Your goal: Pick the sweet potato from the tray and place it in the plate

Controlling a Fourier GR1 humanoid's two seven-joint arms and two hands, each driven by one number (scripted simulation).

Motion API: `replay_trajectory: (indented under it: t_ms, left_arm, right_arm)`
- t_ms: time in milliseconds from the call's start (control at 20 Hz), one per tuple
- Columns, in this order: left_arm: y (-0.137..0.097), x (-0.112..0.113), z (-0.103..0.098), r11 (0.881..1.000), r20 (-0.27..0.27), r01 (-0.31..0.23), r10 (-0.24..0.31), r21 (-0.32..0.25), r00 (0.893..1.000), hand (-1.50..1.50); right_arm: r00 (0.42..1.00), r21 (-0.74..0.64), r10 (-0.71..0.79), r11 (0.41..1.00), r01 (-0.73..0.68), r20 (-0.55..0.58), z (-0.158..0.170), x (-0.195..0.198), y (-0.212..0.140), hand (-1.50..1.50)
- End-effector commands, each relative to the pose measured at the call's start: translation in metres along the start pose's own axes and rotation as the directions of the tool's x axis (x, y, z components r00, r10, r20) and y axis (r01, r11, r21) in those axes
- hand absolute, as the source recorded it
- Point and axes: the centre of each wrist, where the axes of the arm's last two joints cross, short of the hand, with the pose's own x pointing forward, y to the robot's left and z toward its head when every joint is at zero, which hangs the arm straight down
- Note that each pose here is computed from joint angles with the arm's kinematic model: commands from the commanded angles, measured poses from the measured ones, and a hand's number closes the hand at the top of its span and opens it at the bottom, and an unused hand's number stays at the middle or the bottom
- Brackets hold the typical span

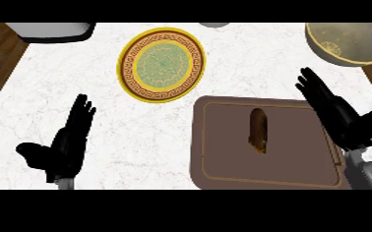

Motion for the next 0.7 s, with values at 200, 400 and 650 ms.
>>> replay_trajectory:
  t_ms: [200,400,650]
  left_arm:
    - [-0.008,0.096,-0.046,0.960,0.334,0.241,-0.182,-0.144,0.925,0.00]
    - [-0.016,0.085,-0.042,0.951,0.317,0.239,-0.169,-0.198,0.933,0.00]
    - [-0.006,0.102,-0.056,0.947,0.325,0.262,-0.192,-0.187,0.926,0.00]
  right_arm:
    - [0.925,0.155,0.375,0.912,-0.380,0.065,-0.047,0.010,0.100,1.50]
    - [0.520,0.164,0.847,0.531,-0.831,-0.106,-0.032,-0.009,0.028,1.50]
    - [0.676,-0.129,0.730,0.664,-0.737,-0.103,-0.027,-0.062,0.159,-1.50]
